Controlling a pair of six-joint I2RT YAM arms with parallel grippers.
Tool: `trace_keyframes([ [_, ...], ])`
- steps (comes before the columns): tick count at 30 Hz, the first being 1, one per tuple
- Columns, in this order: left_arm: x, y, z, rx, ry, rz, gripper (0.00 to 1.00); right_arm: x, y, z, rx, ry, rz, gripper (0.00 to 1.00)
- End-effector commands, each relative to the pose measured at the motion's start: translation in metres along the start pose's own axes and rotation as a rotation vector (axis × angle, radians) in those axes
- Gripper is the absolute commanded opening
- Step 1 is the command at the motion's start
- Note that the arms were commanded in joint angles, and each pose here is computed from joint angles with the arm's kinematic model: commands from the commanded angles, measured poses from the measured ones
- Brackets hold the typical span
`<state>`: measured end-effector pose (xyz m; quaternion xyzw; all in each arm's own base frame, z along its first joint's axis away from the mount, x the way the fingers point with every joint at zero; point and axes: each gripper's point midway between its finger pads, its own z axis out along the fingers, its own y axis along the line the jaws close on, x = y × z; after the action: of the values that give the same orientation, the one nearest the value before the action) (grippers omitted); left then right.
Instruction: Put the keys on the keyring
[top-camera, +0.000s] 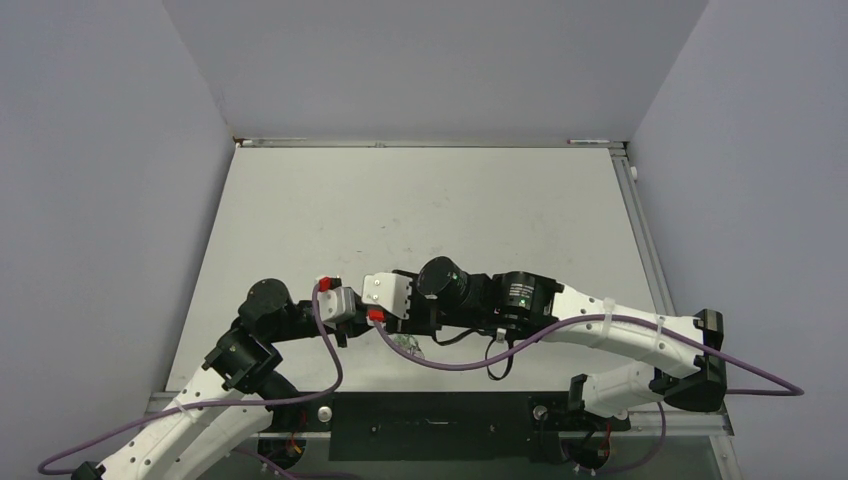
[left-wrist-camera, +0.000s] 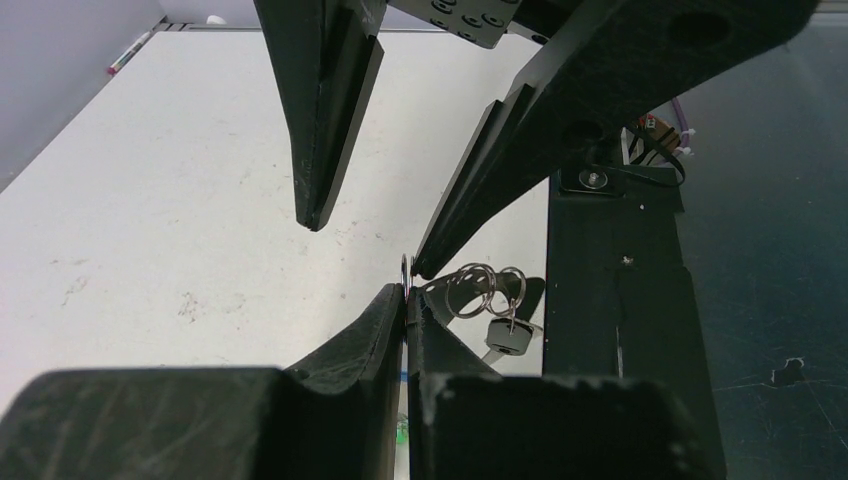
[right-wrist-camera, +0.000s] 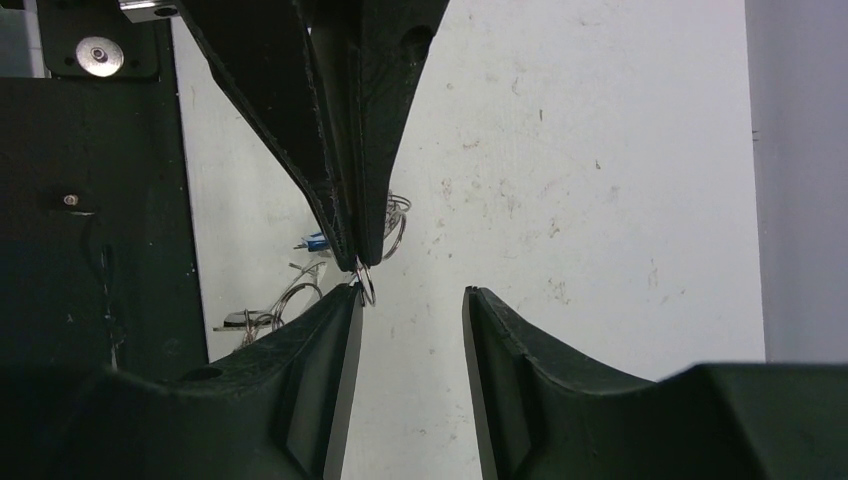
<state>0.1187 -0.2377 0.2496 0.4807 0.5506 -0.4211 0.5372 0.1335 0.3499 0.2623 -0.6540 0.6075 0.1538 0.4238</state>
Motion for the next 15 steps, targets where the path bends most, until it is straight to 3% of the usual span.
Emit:
trace_keyframes([
  [1,-0.0349,-0.0006,-0.0024,0.002,-0.081,0.076,0.0,-0.0117,-0.0091,-0.0064,-0.005,-0.038,0.002,0.42],
  [15,-0.0346,-0.0014,-0.002,0.007,-0.08,0.075,0.0,-0.0186,-0.0009,0.0025,-0.072,-0.069,0.003,0.39],
])
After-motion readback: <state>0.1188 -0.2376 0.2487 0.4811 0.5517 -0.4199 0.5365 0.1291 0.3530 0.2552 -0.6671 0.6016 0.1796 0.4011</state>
